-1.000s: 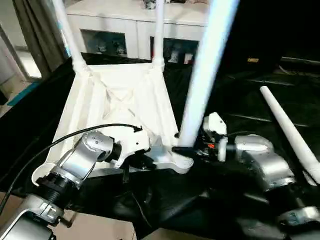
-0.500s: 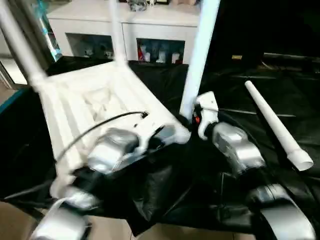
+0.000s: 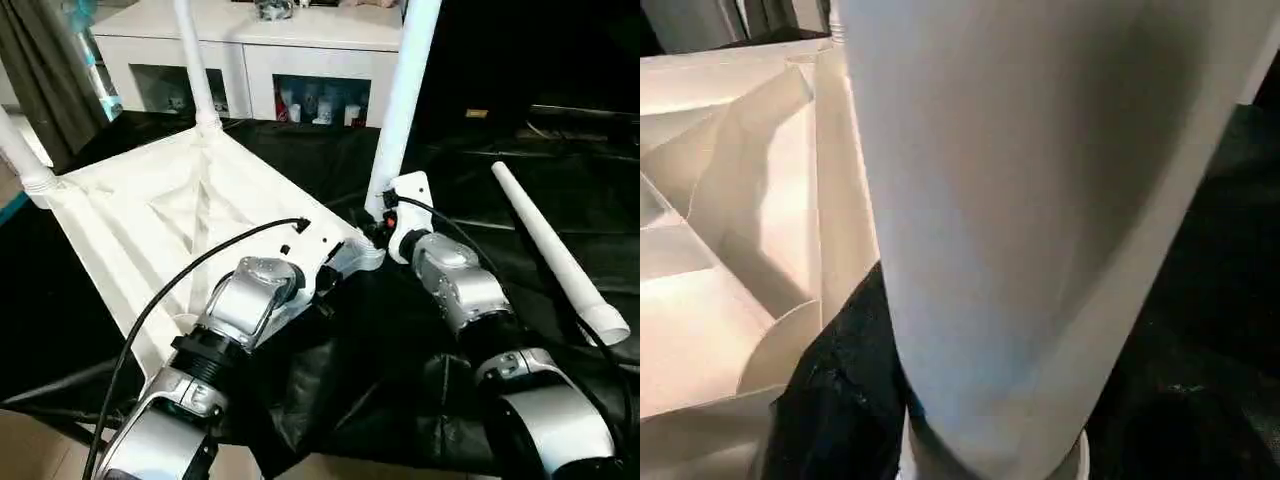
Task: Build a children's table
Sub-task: Insert table leg to table base
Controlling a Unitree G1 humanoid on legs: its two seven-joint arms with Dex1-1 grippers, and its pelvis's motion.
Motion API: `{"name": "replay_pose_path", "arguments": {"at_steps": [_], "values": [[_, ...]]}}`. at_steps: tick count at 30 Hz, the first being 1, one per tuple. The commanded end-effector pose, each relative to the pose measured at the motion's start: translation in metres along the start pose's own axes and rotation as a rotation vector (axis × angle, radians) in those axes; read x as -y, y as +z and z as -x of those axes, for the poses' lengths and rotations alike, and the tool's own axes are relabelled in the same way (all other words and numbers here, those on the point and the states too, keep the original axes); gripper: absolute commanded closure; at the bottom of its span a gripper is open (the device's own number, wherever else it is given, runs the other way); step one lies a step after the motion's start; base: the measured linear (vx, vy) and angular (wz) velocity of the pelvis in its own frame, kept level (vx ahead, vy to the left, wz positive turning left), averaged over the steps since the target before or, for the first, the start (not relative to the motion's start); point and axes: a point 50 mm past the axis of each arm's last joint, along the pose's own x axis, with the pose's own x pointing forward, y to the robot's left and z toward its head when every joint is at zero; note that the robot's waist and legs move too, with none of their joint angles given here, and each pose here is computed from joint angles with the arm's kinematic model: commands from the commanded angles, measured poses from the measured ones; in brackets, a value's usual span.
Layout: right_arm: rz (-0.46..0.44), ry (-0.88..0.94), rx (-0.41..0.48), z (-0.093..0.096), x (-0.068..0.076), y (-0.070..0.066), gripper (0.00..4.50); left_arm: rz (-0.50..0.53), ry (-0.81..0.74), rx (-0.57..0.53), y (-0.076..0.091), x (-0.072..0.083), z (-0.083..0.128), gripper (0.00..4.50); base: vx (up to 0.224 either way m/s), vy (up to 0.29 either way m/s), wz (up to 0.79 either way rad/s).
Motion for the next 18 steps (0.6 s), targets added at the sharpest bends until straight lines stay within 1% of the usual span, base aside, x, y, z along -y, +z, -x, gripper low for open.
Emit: {"name": "replay_pose_path", "arguments": {"at_steps": [1,3,6,7,8,9,11,12,13,15,17,18], "values": [[-0.078,0.035,-0.260,0.007,-0.016,-0.065,2.62,-0.017,0.051,0.032,0.012,-0.009,0.005,4.50,0.000,0.000,0.00],[-0.118,0.057,-0.218,0.005,-0.016,-0.058,1.92,-0.029,0.043,0.040,0.012,-0.009,0.005,4.50,0.000,0.000,0.00],[-0.120,0.077,-0.170,0.003,-0.015,-0.049,1.83,-0.041,0.035,0.051,0.013,-0.009,0.006,4.50,0.000,0.000,0.00],[-0.119,0.078,-0.167,0.003,-0.015,-0.048,1.72,-0.041,0.035,0.052,0.013,-0.009,0.006,4.50,0.000,0.000,0.00],[-0.118,0.079,-0.164,0.003,-0.015,-0.047,1.72,-0.041,0.035,0.052,0.013,-0.009,0.006,4.50,0.000,0.000,0.00],[-0.110,0.080,-0.156,0.003,-0.014,-0.045,1.48,-0.047,0.029,0.060,0.013,-0.009,0.006,4.50,0.000,0.000,0.00],[-0.103,0.089,-0.132,0.003,-0.013,-0.041,1.43,-0.067,0.016,0.076,0.014,-0.009,0.007,4.50,0.000,0.000,0.00],[-0.097,0.119,-0.091,0.004,-0.012,-0.033,1.33,-0.083,-0.002,0.084,0.014,-0.009,0.009,4.50,0.000,0.000,0.00],[-0.096,0.135,-0.074,0.005,-0.011,-0.030,1.33,-0.102,-0.016,0.092,0.014,-0.009,0.010,4.50,0.000,0.000,0.00],[-0.081,0.177,-0.042,0.008,-0.010,-0.024,0.99,-0.115,-0.036,0.099,0.014,-0.008,0.012,4.50,0.000,0.000,0.00],[-0.064,0.200,-0.029,0.009,-0.009,-0.021,0.99,-0.126,-0.049,0.107,0.014,-0.008,0.013,4.50,0.000,0.000,0.00],[-0.044,0.214,-0.023,0.011,-0.009,-0.019,0.82,-0.140,-0.063,0.114,0.014,-0.008,0.014,4.50,0.000,0.000,0.00]]}}
